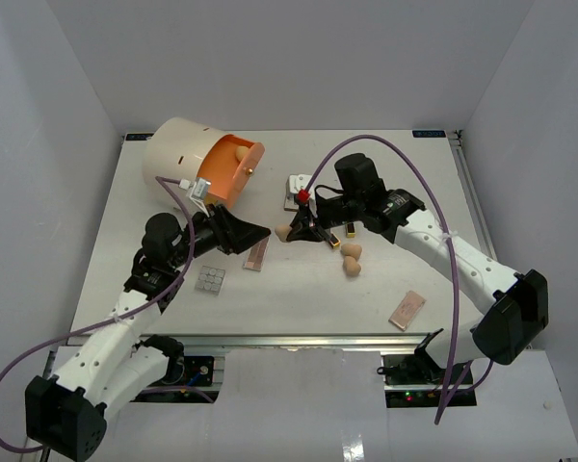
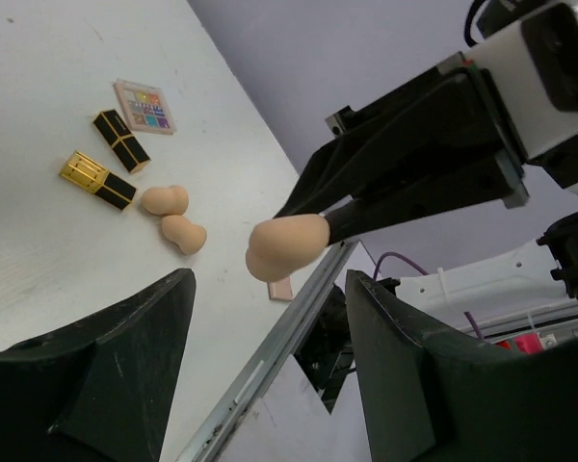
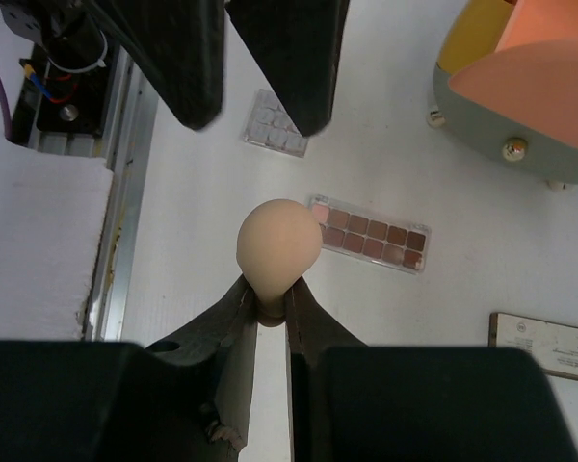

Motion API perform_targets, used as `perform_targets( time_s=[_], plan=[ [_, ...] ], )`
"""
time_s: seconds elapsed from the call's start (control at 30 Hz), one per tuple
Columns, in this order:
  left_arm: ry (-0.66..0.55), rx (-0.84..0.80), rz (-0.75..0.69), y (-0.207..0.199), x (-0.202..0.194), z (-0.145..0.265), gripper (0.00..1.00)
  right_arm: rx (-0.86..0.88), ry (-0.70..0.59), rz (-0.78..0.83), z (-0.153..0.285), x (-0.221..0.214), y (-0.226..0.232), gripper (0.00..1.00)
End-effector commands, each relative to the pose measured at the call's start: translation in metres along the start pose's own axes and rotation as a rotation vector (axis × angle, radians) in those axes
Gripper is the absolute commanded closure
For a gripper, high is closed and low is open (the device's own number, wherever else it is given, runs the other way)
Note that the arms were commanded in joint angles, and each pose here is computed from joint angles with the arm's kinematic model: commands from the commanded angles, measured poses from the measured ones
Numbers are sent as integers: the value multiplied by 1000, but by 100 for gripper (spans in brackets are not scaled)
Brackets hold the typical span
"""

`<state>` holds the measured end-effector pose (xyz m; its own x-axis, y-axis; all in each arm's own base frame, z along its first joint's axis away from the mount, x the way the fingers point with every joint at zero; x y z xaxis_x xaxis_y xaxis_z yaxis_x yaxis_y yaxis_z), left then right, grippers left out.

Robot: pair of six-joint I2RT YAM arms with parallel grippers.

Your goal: Organize the makeup

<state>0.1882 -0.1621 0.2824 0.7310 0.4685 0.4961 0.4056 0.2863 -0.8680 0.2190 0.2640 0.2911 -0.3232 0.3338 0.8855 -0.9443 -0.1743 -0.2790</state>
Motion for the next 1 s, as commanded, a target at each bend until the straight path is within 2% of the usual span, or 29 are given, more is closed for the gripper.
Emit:
perform_targets(
  time_s=[0.0,0.27,0.4,0.67,0.83,0.97],
  plan=[
    [-4,-67,36,-13,8,-10,27,2,-96,20,4,25,-6,88],
    [54,-93,49,-16,0,-28,32,1,-100,-16,-1,20,-7,87],
    [69,-101,52,-17,-4,-30,41,-11,-92,-21,-2,17,-9,87],
    [108,-114,73,-17,-9,-33,49,-39,-76,-27,-4,12,-10,84],
    [139,-128,78,-21,-13,-38,60,-50,-64,-36,-6,8,-12,83],
    [149,-139,77,-25,-15,-39,80,-60,-53,-42,-6,5,-13,76]
  ],
)
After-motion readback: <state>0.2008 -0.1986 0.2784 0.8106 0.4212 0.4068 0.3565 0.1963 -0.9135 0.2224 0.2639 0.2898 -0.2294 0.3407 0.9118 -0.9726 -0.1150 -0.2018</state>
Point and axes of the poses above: each gripper's point midway between its finger pads, its own z axis back along the fingers, its own y axis along the line the jaws close on, x = y × z, the point moved 8 cm from there along z, back along the fingers, and after that the axes turned 13 degrees about z, right-handed, at the moved point
